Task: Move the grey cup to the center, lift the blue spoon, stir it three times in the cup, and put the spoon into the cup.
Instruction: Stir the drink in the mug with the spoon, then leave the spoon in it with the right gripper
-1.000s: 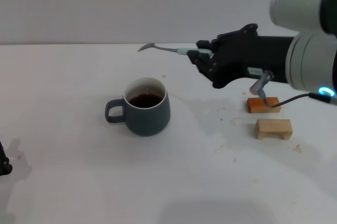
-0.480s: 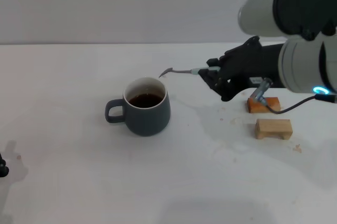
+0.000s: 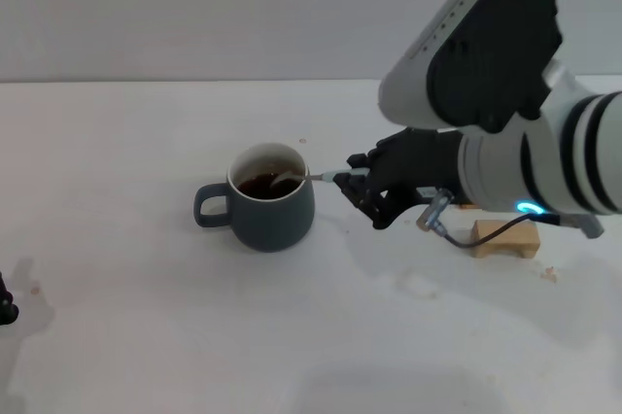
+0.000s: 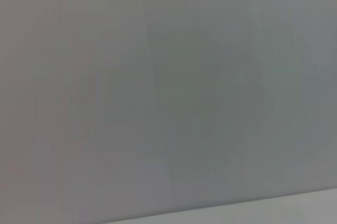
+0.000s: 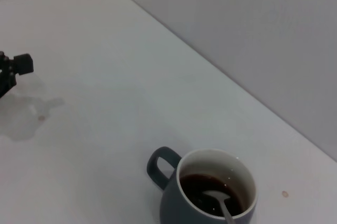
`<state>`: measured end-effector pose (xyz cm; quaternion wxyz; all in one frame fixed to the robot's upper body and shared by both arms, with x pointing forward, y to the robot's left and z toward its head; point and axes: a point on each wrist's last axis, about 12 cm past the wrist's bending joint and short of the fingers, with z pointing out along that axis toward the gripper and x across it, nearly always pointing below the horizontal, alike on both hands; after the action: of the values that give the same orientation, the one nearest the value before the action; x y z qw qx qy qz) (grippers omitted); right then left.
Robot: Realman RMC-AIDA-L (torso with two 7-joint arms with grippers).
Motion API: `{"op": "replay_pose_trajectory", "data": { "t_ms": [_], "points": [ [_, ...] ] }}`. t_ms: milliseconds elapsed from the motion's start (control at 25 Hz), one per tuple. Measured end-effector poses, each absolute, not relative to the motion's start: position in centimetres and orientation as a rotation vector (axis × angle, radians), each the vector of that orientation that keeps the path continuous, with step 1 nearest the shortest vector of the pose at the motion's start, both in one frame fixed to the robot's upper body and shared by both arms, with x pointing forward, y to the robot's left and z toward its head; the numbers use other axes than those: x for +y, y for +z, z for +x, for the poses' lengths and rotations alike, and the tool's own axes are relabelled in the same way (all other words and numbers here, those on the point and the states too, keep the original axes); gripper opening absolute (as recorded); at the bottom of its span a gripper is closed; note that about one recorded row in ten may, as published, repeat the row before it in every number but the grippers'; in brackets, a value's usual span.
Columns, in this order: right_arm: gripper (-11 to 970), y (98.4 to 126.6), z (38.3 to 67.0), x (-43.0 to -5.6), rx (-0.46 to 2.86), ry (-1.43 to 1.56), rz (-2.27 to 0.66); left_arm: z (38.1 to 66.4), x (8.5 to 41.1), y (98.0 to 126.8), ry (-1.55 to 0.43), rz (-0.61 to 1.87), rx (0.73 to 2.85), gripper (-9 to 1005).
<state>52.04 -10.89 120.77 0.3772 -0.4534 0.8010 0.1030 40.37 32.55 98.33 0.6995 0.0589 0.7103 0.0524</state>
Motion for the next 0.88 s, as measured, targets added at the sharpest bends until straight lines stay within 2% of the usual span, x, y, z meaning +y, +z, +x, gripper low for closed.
{"op": "replay_pose_trajectory", "data": {
  "t_ms": [880],
  "points": [
    [160, 117.7, 55.2, -7.5, 2.034, 0.309, -1.206, 40.1, 32.8, 98.3, 0.12, 0.129, 1.585, -2]
  ]
}}
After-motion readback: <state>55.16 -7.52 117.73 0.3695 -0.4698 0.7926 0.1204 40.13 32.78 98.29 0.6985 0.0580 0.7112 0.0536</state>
